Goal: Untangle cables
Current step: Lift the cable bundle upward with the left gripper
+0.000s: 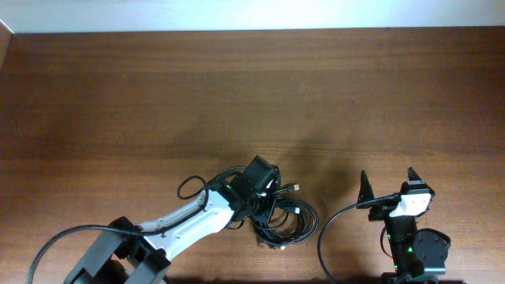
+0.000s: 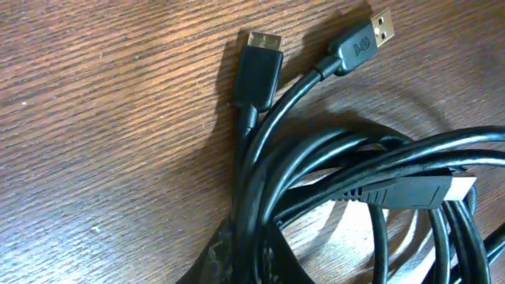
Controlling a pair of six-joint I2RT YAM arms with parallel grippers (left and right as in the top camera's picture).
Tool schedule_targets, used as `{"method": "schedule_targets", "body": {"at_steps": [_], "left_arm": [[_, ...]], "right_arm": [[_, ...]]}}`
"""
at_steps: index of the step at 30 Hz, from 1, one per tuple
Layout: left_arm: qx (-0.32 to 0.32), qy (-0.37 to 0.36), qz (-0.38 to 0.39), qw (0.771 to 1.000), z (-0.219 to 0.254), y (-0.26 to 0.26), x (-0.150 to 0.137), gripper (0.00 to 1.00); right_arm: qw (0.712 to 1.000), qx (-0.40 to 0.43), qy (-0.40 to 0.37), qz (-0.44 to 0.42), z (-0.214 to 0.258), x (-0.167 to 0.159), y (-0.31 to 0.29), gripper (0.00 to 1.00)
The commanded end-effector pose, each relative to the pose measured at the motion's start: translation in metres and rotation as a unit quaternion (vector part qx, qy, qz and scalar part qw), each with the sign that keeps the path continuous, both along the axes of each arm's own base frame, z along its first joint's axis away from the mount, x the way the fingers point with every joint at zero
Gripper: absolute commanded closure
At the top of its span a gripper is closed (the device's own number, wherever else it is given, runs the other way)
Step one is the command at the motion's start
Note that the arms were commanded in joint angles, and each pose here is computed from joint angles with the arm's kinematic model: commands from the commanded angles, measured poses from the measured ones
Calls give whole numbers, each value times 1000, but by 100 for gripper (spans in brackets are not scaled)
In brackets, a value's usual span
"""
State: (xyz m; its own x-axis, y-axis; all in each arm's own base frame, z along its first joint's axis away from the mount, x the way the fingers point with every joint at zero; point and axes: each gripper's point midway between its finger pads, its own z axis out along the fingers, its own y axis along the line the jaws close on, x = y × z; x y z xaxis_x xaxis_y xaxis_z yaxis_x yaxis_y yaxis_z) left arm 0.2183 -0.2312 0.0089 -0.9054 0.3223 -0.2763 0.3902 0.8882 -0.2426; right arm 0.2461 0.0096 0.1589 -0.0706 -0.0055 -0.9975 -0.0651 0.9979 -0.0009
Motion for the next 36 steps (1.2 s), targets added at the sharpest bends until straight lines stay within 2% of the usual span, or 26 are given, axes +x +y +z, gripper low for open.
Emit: {"method": "schedule_targets", "body": {"at_steps": [1,5,9,15,18,21,24,26,28,31,33,36], "left_arm": [[31,20,4,999,-22,11,-7,100],[30,20,5,999,-21,10,-7,100],[-1,14,54,998,-3,5,6,100],[-100,-101,69,988,93,-7,28,100],[-151,-191,144,959,159,13,41,100],[-196,-255,162,933,209,29,37,100],[-223,-278,163,920,232,35,31,100],[-229,-281,162,918,236,37,28,100],[-246,-276,180,911,242,39,26,100],[-283,-245,270,887,246,49,31,100],[-321,-202,341,860,246,51,33,100],[-362,-163,434,809,247,61,38,100]], "right_arm": [[1000,-1,2,-2,-2,0,0,1],[1000,-1,2,-2,-2,0,0,1],[1000,-1,2,-2,-2,0,0,1],[1000,-1,2,-2,-2,0,0,1],[1000,-1,2,-2,-2,0,0,1],[1000,-1,2,-2,-2,0,0,1],[1000,-1,1,-2,-2,0,0,1],[1000,12,-5,13,1,0,5,1],[992,96,3,79,4,-4,30,1],[938,280,67,193,5,-21,73,1],[915,318,78,236,14,-29,86,1],[901,319,63,288,45,-43,99,1]]}}
